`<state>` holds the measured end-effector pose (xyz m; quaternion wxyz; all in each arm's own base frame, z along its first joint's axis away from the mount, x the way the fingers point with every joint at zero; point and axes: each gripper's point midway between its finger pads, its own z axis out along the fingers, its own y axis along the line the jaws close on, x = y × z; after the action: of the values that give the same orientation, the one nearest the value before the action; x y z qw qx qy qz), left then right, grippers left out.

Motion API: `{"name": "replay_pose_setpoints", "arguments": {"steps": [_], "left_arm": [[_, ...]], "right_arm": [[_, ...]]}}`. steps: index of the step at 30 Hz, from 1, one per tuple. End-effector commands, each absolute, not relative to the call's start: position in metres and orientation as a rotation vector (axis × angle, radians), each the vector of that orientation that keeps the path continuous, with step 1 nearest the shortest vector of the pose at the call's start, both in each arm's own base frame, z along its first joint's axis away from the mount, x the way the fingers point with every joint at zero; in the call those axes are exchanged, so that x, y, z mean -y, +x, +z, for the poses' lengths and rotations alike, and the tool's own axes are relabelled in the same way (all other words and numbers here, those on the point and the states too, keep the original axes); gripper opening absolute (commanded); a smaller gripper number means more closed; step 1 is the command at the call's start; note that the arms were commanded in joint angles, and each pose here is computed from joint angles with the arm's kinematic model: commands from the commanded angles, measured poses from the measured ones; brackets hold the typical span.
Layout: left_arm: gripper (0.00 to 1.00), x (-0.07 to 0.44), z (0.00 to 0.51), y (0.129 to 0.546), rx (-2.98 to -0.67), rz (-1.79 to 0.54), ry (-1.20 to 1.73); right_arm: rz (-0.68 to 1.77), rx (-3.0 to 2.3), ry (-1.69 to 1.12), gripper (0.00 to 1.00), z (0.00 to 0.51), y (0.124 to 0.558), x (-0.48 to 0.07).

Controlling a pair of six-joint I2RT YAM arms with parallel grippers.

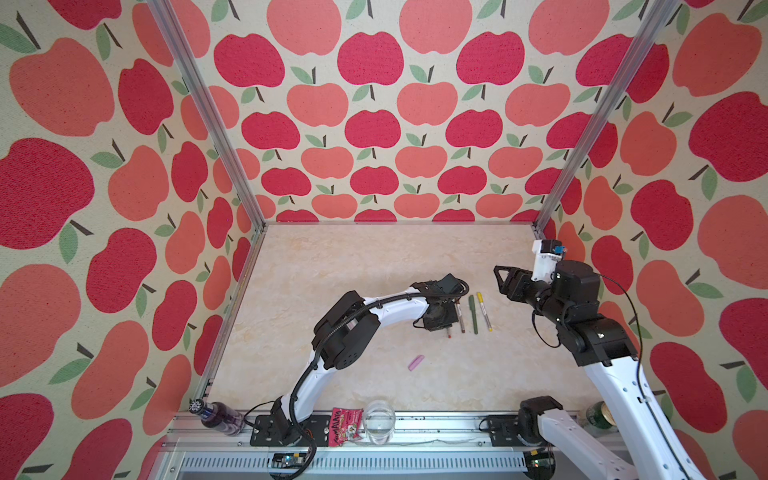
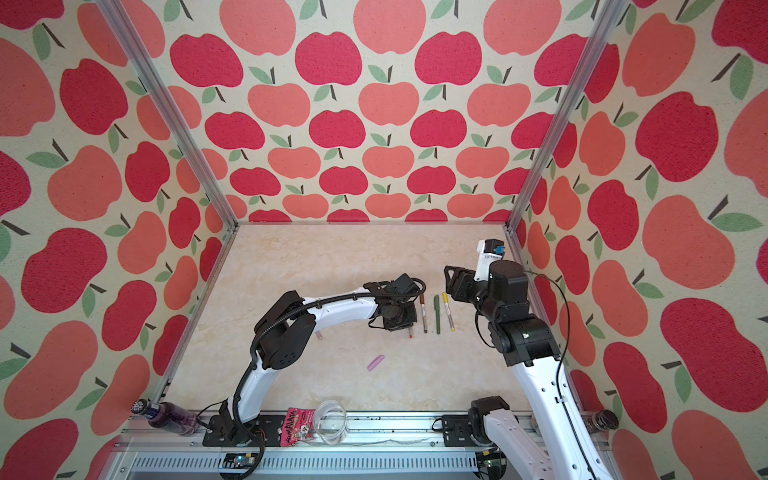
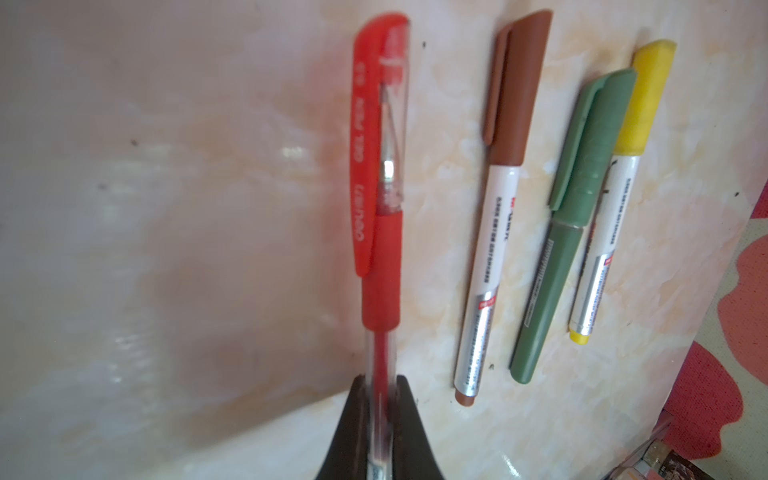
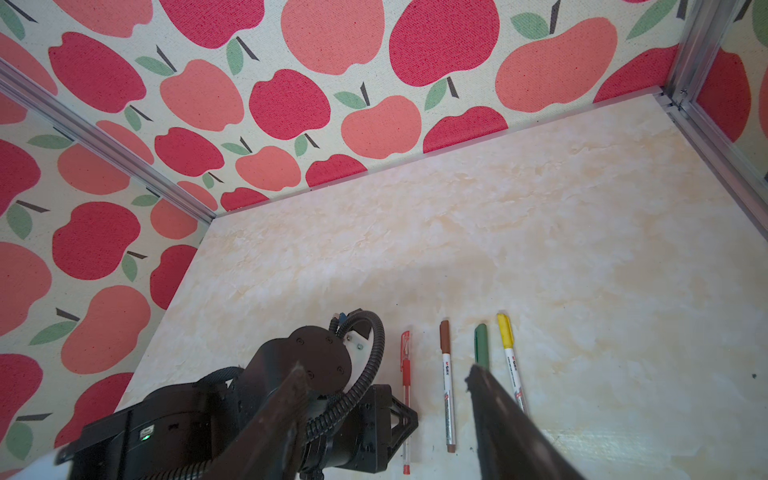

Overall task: Insert the pens into the pen caps
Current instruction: 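Lay the capped red pen beside the brown-capped marker with the left gripper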

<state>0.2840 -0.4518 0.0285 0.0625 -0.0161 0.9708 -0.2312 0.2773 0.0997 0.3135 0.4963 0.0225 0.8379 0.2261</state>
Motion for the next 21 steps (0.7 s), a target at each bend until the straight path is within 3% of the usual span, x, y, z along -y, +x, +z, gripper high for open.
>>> {"name": "replay_pose_setpoints", "arguments": {"steps": [1, 13, 21], "left_arm": [[0.06, 0.4489, 0.0169, 0.2799, -2.979, -0.623, -0.023], [0.22, 0.4480, 0.0110, 0.2826, -3.006, -0.568, -0.003], [0.22, 0.4473, 0.0111, 0.2850, -3.003, -0.571, -0.005]], "right_arm": [[0.564, -2.015, 0.052, 0.64, 0.3154, 0.2755, -0.0997], [0.556, -1.997, 0.062, 0.64, 0.3176, 0.2721, -0.0943], [0.548, -1.996, 0.066, 0.64, 0.3169, 0.2711, -0.0910]]}}
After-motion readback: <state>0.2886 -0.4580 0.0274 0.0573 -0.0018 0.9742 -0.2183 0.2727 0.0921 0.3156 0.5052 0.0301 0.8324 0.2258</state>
